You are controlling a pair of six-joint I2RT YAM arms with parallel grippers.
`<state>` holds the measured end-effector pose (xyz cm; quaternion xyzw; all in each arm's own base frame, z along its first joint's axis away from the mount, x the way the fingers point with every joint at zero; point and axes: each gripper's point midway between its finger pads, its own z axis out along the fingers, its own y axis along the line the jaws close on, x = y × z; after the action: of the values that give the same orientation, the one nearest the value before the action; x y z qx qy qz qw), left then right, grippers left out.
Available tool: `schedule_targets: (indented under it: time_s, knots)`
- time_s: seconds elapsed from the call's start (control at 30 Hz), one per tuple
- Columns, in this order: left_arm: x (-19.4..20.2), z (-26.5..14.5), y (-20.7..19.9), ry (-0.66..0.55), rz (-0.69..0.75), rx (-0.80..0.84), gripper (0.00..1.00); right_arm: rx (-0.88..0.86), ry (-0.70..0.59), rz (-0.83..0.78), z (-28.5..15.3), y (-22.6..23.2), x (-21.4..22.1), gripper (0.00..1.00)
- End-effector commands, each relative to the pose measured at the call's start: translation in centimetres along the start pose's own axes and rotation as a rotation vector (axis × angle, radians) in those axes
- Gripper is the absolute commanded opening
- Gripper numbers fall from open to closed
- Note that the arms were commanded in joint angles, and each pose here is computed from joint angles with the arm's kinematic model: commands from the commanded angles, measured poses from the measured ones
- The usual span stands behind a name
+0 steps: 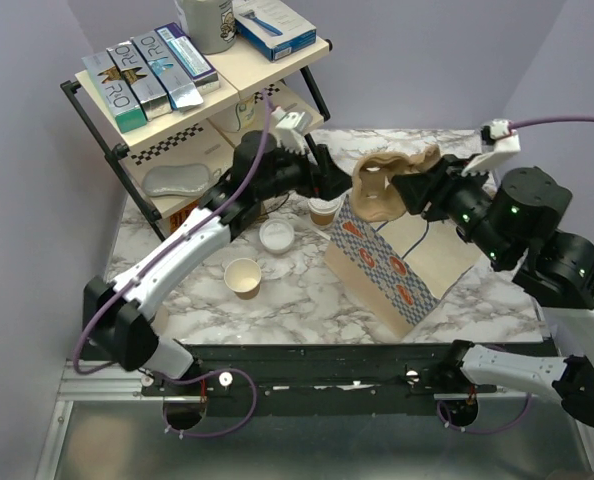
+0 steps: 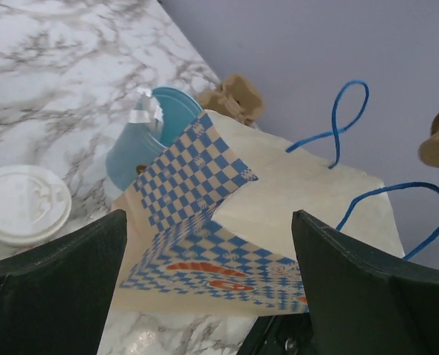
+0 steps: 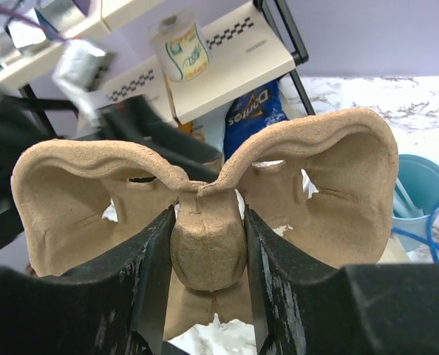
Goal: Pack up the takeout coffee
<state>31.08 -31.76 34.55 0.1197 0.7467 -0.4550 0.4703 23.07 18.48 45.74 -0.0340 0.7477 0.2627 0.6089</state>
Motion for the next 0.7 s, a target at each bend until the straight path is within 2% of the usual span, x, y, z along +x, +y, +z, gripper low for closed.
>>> schedule_targets:
  time_s: [0.0,0.17,0.23,0.3,0.47,0.53,0.63,0.67]
  knots:
    - [1.1,3.9,-4.8,0.131,0.199,0.323,0.99,0.071,-0.078,0.114,-3.1,-2.5,-1.4,0.48]
    - [3.8,6.9,-5.3,0.254,0.343,0.318,0.99,0.104,-0.093,0.137,-4.2,-3.8,-1.0,0.48]
    - [4.3,8.0,-4.4,0.256,0.424,0.244,0.99,0.109,-0.1,0.139,-4.3,-3.9,-1.2,0.49]
    - [4.8,8.9,-2.6,0.29,0.439,0.145,0.99,0.108,-0.104,0.138,-4.4,-3.8,-1.4,0.49]
    - [7.9,9.4,-1.1,0.381,0.447,0.106,0.99,0.119,-0.111,0.142,-4.3,-4.0,-1.6,0.49]
    - [8.7,9.5,0.0,0.398,0.462,0.038,0.99,0.123,-0.118,0.144,-4.3,-4.1,-1.7,0.49]
    - [9.6,9.1,1.3,0.418,0.451,-0.068,0.86,0.104,-0.12,0.153,-4.3,-3.8,-1.7,0.49]
    - [9.2,8.7,1.8,0.4,0.445,-0.11,0.69,0.093,-0.109,0.151,-4.2,-3.6,-1.4,0.49]
